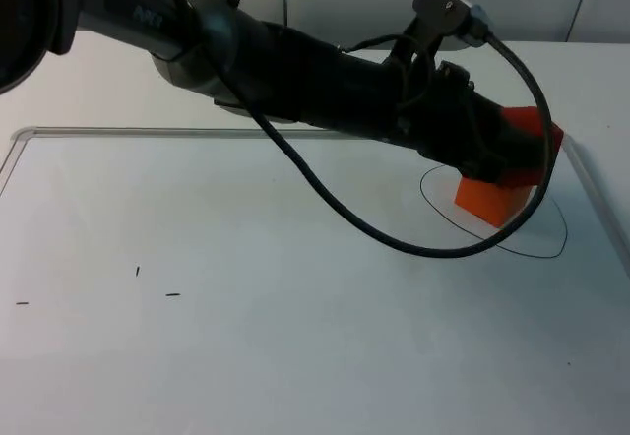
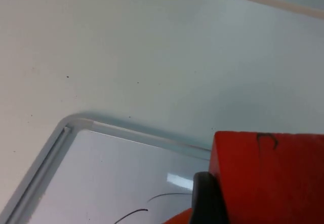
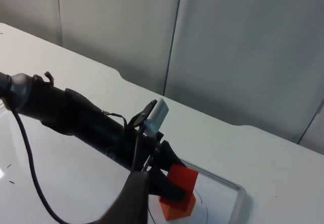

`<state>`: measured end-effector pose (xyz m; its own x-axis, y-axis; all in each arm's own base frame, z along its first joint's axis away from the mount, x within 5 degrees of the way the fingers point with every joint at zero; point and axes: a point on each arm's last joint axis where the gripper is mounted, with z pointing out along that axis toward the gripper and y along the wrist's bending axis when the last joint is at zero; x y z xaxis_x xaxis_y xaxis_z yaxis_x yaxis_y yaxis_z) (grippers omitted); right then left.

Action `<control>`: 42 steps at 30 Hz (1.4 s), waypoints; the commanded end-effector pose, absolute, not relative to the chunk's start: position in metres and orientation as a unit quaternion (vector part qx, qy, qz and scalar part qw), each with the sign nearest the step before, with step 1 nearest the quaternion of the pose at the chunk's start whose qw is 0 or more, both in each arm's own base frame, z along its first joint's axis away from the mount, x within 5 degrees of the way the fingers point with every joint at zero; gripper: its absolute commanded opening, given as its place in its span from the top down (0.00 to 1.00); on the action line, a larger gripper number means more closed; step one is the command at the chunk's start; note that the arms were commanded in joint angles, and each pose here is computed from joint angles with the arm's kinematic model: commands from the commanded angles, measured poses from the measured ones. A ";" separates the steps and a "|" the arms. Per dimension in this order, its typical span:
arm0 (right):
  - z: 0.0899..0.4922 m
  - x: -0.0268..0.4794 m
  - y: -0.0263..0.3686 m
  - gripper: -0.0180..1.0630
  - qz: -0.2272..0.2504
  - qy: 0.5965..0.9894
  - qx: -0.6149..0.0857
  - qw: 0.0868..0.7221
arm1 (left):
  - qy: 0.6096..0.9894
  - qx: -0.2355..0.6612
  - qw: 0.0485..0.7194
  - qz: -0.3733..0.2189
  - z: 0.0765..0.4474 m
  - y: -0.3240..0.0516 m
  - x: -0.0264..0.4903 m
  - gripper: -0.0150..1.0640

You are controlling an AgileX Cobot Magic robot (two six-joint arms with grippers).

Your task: Pick up one cube with the left hand and another cube with the right hand. First place the cube in the right hand at the target position, then stack the cube in the left hand on top.

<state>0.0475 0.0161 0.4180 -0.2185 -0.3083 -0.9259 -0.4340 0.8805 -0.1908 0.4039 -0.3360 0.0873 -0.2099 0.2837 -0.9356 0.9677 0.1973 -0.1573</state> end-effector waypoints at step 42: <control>0.419 0.047 0.016 0.01 0.057 0.773 -0.237 0.586 | 0.642 0.492 0.442 -0.387 0.121 -0.336 0.405 0.33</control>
<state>0.0480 0.0163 0.4195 -0.2037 -0.3016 -0.9314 -0.4307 0.8819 -0.1914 0.4073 -0.3333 0.0966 -0.1285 0.3269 -0.9363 0.9730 0.2241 -0.0553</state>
